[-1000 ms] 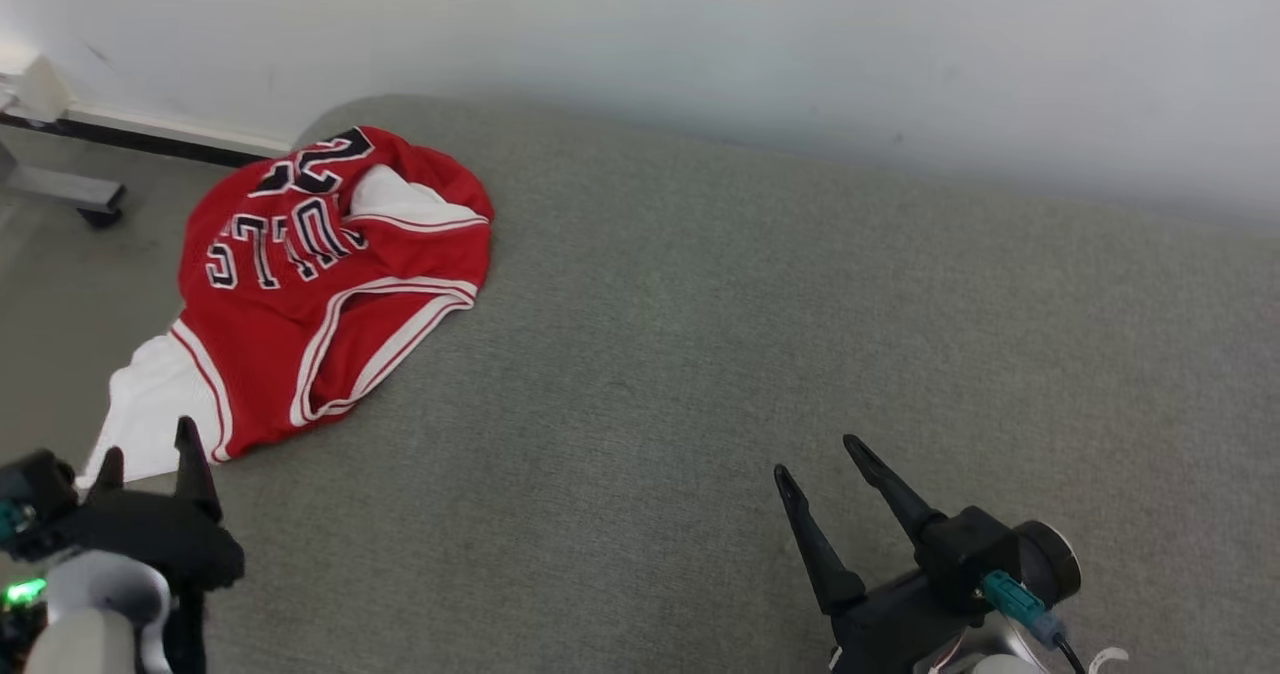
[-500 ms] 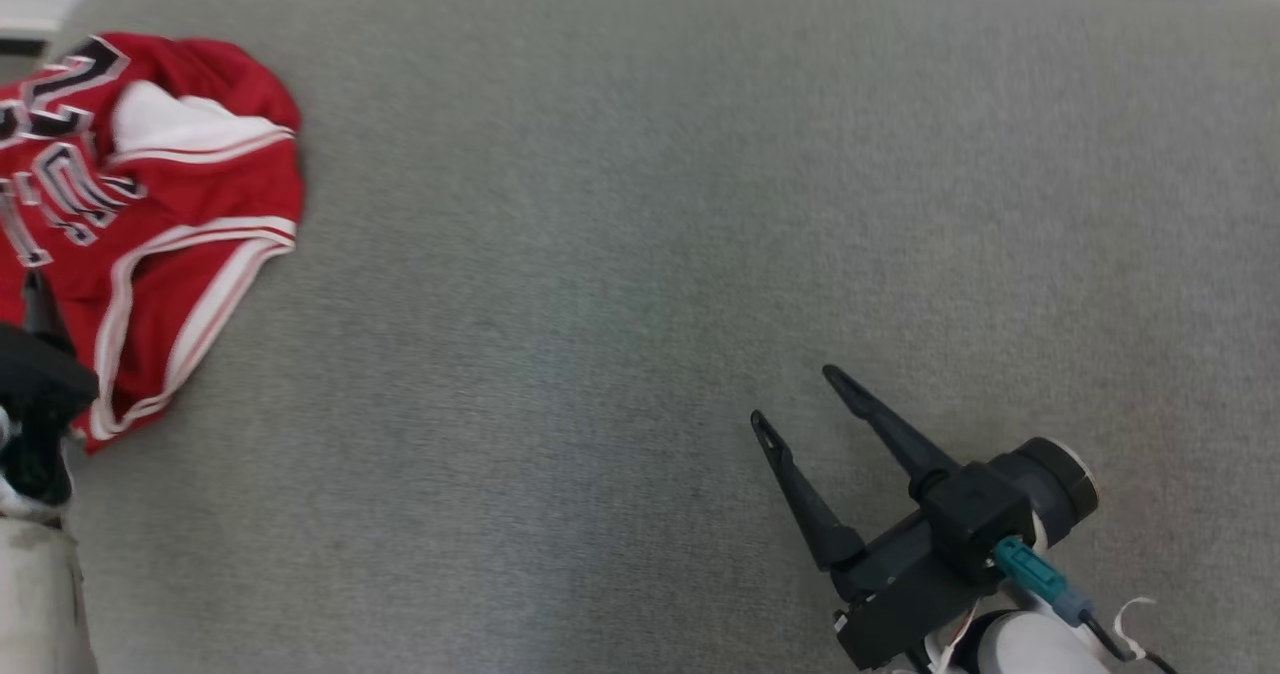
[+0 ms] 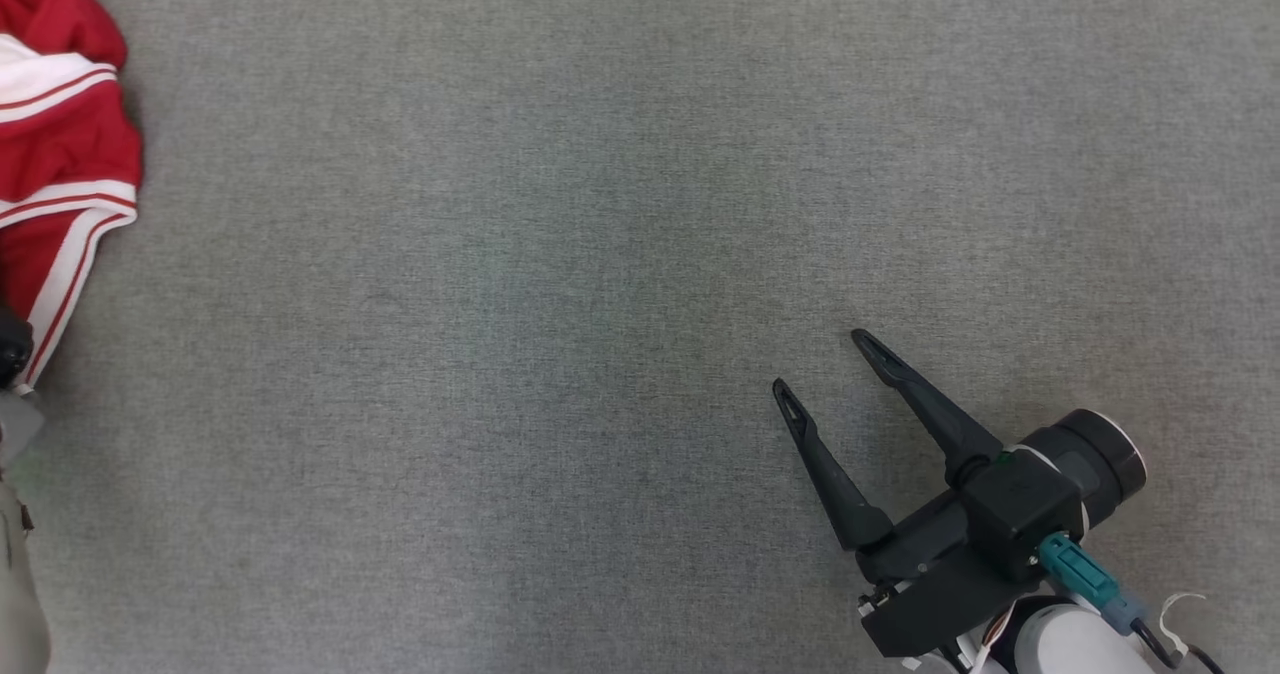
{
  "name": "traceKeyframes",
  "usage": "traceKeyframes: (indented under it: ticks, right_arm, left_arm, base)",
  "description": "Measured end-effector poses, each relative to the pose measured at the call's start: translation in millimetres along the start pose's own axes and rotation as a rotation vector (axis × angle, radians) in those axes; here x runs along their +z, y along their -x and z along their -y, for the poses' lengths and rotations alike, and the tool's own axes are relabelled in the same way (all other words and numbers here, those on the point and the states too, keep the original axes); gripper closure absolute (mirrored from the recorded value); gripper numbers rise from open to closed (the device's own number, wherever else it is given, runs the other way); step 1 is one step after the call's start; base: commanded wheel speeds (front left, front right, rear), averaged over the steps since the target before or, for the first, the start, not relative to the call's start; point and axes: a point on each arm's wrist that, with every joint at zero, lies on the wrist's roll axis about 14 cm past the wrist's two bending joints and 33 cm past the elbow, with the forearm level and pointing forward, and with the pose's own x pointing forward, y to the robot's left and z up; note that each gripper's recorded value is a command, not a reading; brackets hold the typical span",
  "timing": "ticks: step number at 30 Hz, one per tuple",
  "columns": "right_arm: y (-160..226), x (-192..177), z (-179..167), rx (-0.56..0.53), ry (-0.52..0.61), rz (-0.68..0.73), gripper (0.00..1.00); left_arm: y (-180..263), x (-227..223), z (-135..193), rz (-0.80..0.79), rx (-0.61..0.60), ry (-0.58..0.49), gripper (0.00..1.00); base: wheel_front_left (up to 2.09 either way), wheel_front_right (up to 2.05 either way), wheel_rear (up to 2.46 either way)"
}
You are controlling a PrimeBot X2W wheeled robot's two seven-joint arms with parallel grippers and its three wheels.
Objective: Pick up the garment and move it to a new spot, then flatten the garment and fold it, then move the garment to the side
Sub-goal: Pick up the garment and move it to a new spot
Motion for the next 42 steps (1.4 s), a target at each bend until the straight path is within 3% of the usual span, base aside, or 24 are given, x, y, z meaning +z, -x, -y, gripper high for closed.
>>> traceKeyframes:
  ticks: [7,11,17,21,25,33,42]
  right_arm:
    - [7.3,1.9,-4.0,-0.011,-0.017,0.004,0.0]
    - [10.2,9.0,-9.4,-0.013,-0.029,0.025,0.0]
    - [20.5,19.0,-19.3,-0.03,-0.054,0.067,0.0]
    - [34.8,25.5,-31.5,-0.045,-0.076,0.1,0.0]
    - [50.8,37.7,-40.1,-0.069,-0.084,0.149,0.0]
    - [79.8,60.3,-45.0,-0.125,-0.079,0.239,0.0]
    - [112.4,69.3,-20.1,-0.251,-0.069,0.291,0.0]
  left_arm:
    - [5.0,2.7,6.5,0.0,-0.042,0.043,1.0]
    - [18.8,13.6,8.3,0.025,-0.075,0.004,1.0]
    - [53.2,74.3,20.7,0.167,-0.159,-0.082,1.0]
    - [97.8,127.3,45.8,0.291,-0.268,-0.161,1.0]
    - [154.3,161.1,90.1,0.403,-0.414,-0.25,1.0]
    - [271.5,184.6,191.7,0.586,-0.754,-0.256,1.0]
    - [383.0,157.8,302.7,0.701,-1.155,-0.219,1.0]
  base:
    - [0.0,0.0,0.0]
    - [0.0,0.0,0.0]
    - [0.0,0.0,0.0]
    - [0.0,0.0,0.0]
    - [0.0,0.0,0.0]
    - [0.0,0.0,0.0]
    - [0.0,0.0,0.0]
